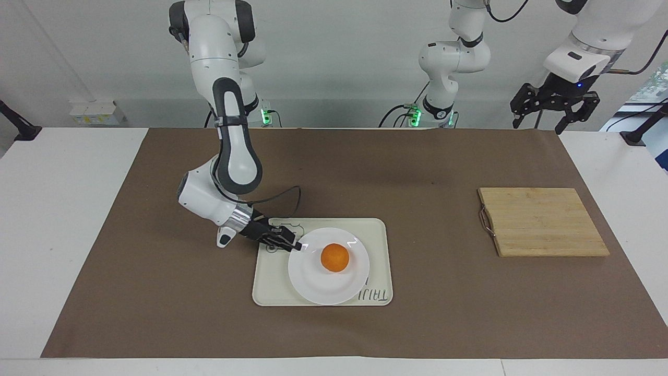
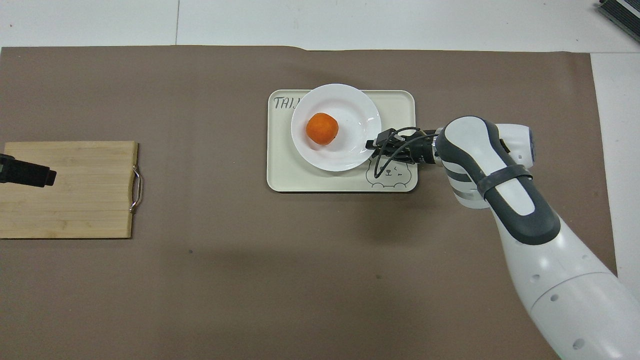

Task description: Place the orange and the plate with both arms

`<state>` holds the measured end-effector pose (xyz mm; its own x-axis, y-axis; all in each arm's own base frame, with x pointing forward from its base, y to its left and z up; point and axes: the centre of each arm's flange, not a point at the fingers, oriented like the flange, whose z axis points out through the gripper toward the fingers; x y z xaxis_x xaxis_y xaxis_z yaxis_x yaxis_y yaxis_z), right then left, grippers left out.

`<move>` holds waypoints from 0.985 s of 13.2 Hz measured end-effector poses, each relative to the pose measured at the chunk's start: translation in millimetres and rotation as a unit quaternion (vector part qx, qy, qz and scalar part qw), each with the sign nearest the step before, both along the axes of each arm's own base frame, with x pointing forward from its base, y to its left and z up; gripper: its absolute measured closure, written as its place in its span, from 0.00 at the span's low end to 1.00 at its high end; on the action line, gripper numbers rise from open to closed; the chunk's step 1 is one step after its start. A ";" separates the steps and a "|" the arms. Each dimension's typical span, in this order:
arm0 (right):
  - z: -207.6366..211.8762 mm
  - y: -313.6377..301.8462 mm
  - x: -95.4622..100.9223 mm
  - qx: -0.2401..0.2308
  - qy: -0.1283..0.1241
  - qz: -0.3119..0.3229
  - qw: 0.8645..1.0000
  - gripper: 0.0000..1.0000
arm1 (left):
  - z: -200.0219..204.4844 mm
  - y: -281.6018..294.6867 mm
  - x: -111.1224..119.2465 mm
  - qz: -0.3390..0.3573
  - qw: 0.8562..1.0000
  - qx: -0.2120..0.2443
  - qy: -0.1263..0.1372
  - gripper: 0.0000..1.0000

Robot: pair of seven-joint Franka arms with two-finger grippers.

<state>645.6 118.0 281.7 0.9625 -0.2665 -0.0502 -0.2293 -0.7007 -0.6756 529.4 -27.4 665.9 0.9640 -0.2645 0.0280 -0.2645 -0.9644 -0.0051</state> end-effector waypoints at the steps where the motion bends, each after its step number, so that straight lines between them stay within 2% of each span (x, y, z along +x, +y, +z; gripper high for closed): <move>1: 14.3 -6.3 1.4 -0.021 -0.006 0.007 1.000 0.22 | 0.0 0.0 0.0 0.000 1.000 0.000 0.000 0.00; 3: 43.2 -21.1 4.6 -0.091 -0.013 0.027 0.995 0.00 | 0.0 0.0 0.0 0.000 1.000 0.000 0.000 0.00; 5: 72.2 -28.5 7.4 -0.175 -0.019 0.045 0.983 0.00 | 0.0 0.0 0.0 0.000 1.000 0.000 0.000 0.00; 7: 103.3 -31.6 2.2 -0.234 -0.016 0.060 0.970 0.00 | 0.0 0.0 0.0 0.000 1.000 0.000 0.000 0.00; 9: 130.4 -45.0 -10.3 -0.272 0.004 0.081 0.959 0.00 | 0.0 0.0 0.0 0.000 1.000 0.000 0.000 0.00; 13: 175.6 -79.5 -41.8 -0.298 0.057 0.110 0.946 0.00 | 0.0 0.0 0.0 0.000 1.000 0.000 0.000 0.00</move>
